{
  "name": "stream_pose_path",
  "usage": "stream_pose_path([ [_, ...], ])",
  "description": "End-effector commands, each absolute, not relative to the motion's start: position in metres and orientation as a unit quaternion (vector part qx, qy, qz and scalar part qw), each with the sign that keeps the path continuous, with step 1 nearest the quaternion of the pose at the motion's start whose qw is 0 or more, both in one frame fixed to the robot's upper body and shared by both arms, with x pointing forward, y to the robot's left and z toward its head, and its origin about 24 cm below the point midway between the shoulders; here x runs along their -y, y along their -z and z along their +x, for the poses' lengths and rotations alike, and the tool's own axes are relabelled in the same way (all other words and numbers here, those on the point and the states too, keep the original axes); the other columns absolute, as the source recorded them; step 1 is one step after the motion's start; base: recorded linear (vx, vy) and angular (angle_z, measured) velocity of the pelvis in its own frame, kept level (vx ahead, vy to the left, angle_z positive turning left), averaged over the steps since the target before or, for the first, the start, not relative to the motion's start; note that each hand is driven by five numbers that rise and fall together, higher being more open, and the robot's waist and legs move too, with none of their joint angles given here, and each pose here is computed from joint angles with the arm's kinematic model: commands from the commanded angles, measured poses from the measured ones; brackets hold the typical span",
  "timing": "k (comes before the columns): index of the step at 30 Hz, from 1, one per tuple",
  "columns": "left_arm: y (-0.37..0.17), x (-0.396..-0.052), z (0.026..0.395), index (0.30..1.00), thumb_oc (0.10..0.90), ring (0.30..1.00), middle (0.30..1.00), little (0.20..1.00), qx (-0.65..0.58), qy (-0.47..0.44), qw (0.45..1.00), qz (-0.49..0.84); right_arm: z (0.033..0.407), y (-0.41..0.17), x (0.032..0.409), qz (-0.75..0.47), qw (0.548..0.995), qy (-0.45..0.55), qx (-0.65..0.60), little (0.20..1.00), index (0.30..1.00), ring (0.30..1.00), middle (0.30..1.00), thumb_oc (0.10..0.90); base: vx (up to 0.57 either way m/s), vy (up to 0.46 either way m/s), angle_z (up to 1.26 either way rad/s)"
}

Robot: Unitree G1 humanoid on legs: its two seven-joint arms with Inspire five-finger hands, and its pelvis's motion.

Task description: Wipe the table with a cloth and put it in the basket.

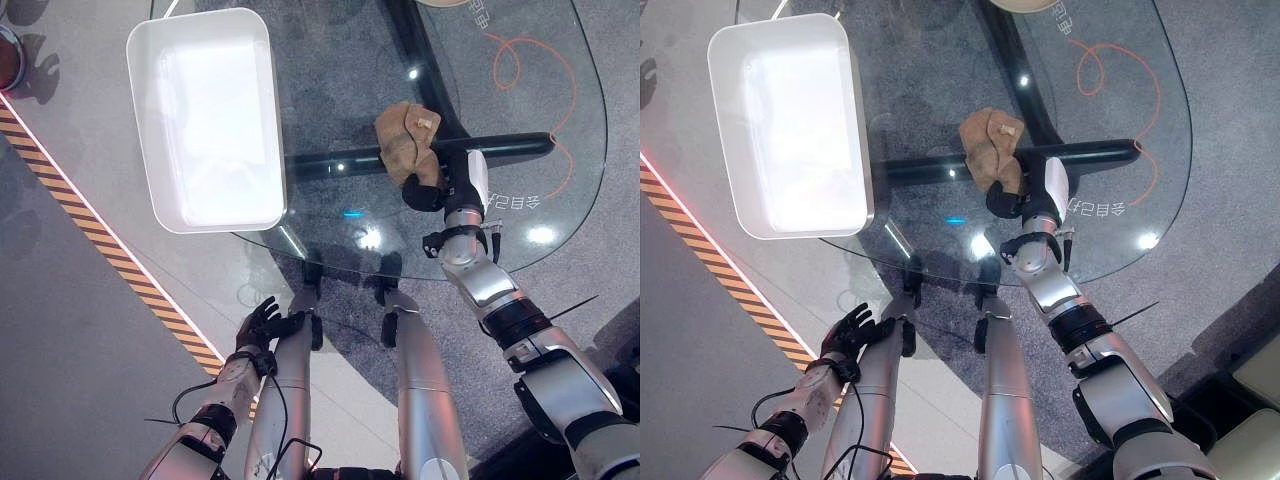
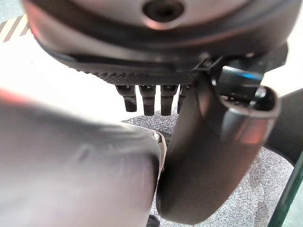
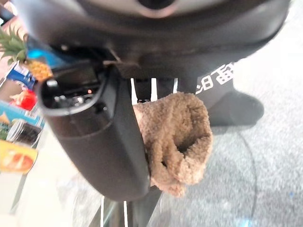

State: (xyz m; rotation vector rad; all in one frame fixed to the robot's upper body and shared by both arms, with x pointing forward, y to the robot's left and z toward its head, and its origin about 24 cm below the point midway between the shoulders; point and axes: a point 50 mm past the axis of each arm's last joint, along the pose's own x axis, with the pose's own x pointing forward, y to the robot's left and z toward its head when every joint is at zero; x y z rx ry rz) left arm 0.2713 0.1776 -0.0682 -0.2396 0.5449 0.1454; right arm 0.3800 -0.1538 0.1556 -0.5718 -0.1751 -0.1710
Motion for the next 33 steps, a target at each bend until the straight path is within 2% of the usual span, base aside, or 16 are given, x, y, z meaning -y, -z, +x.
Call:
stream_pose_path([
  [1,0.111,-0.157,0.214,0.900,0.800,0.900,0.900,0.900,-0.359,-0.054,0.925,-0.115,0.353,-0.151,0.057,-0.273,0.940,-0.143,0.149,0.200,0.300,0.300,0.300,0.100,0.00,0.000,0.00],
  [8,0.115,-0.162,0.206,0.900,0.800,0.900,0.900,0.900,-0.368,-0.055,0.922,-0.108,0.347,-0.139,0.056,-0.291,0.928,-0.182,0.144,0.200,0.300,0.300,0.300,0.100,0.04,-0.015,0.10],
  [19,0.114,-0.167,0.205,0.900,0.800,0.900,0.900,0.900,-0.369,-0.058,0.922,-0.106,0.344,-0.134,0.063,-0.294,0.927,-0.191,0.135,0.200,0.300,0.300,0.300,0.100,0.01,-0.013,0.05],
  [23,0.114,-0.167,0.205,0.900,0.800,0.900,0.900,0.900,-0.370,-0.059,0.921,-0.107,0.345,-0.133,0.069,-0.284,0.935,-0.168,0.132,0.200,0.300,0.300,0.300,0.100,0.00,0.000,0.00],
  [28,0.115,-0.166,0.204,0.900,0.800,0.900,0.900,0.900,-0.371,-0.061,0.920,-0.111,0.353,-0.138,0.092,-0.254,0.954,-0.075,0.138,0.200,0.300,0.300,0.300,0.100,0.00,0.000,0.00],
  [33,0.116,-0.165,0.203,0.900,0.800,0.900,0.900,0.900,-0.372,-0.065,0.919,-0.113,0.363,-0.154,0.120,-0.250,0.955,0.025,0.158,0.200,0.300,0.300,0.300,0.100,0.00,0.000,0.00],
])
